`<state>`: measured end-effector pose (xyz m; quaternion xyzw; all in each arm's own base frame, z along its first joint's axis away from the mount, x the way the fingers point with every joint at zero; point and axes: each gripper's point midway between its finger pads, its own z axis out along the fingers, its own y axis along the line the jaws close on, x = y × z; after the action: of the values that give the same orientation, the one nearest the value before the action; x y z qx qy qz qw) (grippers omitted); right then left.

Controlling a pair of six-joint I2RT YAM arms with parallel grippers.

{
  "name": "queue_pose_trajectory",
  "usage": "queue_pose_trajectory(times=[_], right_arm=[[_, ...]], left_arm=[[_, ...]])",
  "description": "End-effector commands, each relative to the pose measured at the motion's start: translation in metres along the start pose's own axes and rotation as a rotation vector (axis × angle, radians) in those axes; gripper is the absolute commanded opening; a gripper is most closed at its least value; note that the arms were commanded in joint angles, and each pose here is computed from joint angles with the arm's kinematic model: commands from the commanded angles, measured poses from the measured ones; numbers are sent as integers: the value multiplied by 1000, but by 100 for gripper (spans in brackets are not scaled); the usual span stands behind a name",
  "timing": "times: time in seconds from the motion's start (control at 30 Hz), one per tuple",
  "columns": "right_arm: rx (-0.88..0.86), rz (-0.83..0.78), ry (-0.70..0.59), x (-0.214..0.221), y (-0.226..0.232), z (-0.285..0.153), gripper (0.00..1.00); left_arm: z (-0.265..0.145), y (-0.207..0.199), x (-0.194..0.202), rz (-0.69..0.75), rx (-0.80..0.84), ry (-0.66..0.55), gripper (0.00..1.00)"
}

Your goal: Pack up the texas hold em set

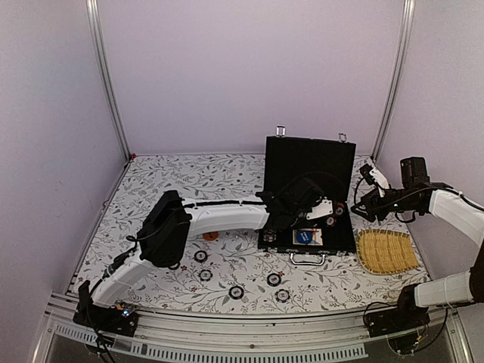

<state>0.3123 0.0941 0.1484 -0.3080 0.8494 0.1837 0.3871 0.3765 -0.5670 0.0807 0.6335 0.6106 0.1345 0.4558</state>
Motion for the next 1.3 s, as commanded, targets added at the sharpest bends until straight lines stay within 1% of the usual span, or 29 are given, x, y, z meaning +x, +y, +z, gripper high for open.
queue_pose_trajectory(times=[0.0, 0.33, 0.57, 0.8, 0.87, 0.93, 1.1, 1.2, 1.27], right_arm=[[10, 9, -2, 3, -2, 0, 63], [0, 13, 6, 5, -2, 2, 63], [-7, 15, 10, 6, -1, 4, 63], [-14, 16, 12, 7, -1, 5, 64], [-14, 16, 10, 7, 0, 5, 64], [-19, 16, 9, 6, 0, 5, 63], [-26, -4, -26, -9, 3, -4, 63], [-55, -15, -41, -21, 7, -9, 63], [-71, -25, -32, -30, 8, -10, 63]], left_arm=[[5, 16, -13, -32, -36, -67, 69], [16, 6, -3, -29, -7, -58, 72], [19, 7, -1, -31, -9, -57, 81], [11, 13, -6, -30, -21, -62, 82], [2, 23, -13, -47, -32, -77, 82], [-17, 41, -27, -79, -42, -118, 82], [-74, 86, -54, -141, -65, -210, 82], [-109, 103, -54, -180, -53, -240, 83], [-130, 109, -45, -231, -43, -235, 83]])
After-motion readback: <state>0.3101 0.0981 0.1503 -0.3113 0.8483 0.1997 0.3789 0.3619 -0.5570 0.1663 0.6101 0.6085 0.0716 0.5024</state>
